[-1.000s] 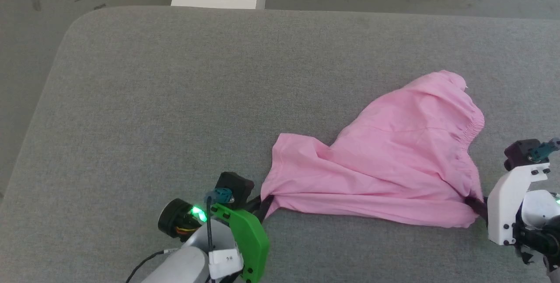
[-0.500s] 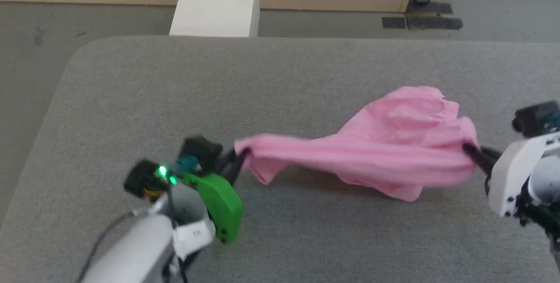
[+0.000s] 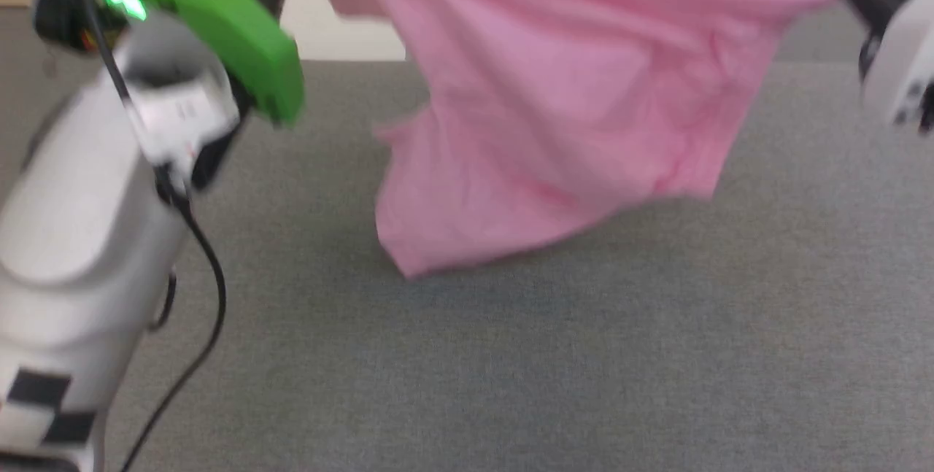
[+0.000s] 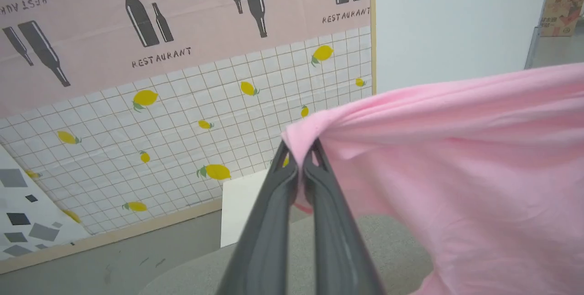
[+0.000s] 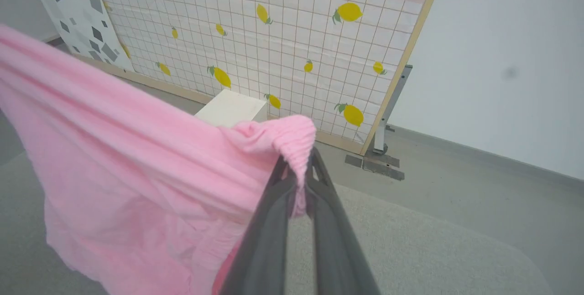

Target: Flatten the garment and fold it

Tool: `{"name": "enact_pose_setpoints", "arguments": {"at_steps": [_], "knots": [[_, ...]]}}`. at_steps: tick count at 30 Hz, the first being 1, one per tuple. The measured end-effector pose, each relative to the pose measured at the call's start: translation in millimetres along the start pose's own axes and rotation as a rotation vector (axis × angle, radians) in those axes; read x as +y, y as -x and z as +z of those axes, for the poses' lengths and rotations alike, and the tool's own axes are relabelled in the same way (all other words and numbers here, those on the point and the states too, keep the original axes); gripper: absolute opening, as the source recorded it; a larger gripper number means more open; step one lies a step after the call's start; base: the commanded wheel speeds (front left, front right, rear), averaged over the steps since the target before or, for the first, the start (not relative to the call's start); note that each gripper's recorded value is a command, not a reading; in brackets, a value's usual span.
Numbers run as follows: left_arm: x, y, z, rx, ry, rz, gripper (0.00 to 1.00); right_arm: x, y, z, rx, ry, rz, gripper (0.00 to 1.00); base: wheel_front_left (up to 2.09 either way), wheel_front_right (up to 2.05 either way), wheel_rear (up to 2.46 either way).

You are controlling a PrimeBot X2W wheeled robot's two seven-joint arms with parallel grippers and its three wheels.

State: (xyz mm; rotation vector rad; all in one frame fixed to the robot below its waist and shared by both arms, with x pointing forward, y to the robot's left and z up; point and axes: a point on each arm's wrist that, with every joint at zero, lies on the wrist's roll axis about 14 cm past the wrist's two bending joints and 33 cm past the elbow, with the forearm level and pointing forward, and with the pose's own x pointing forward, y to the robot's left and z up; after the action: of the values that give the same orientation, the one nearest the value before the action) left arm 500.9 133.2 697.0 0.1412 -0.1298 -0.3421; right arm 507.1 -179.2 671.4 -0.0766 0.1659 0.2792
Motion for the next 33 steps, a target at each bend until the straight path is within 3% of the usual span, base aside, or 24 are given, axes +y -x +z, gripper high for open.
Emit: {"name": "enact_pose_setpoints", "arguments": {"at_steps": [7,14,24,33], "knots": [[39,-64,9,-0.059,0.042,0.078,0.00,-8,-58,45,-0.122,0.005,-0.024,0.00,0.00,0.00,0.00],[73,-118,-15,-0.111,0.117,0.170,0.00,-7,-119,49,-0.232,-0.032,-0.038,0.00,0.00,0.00,0.00],[63,-147,-151,0.094,0.287,0.221,0.00,1,-175,-62,-0.057,-0.087,-0.030,0.00,0.00,0.00,0.00],[24,-103,-239,0.239,0.418,0.219,0.00,11,-154,-151,0.058,-0.124,-0.016,0.00,0.00,0.00,0.00]]}}
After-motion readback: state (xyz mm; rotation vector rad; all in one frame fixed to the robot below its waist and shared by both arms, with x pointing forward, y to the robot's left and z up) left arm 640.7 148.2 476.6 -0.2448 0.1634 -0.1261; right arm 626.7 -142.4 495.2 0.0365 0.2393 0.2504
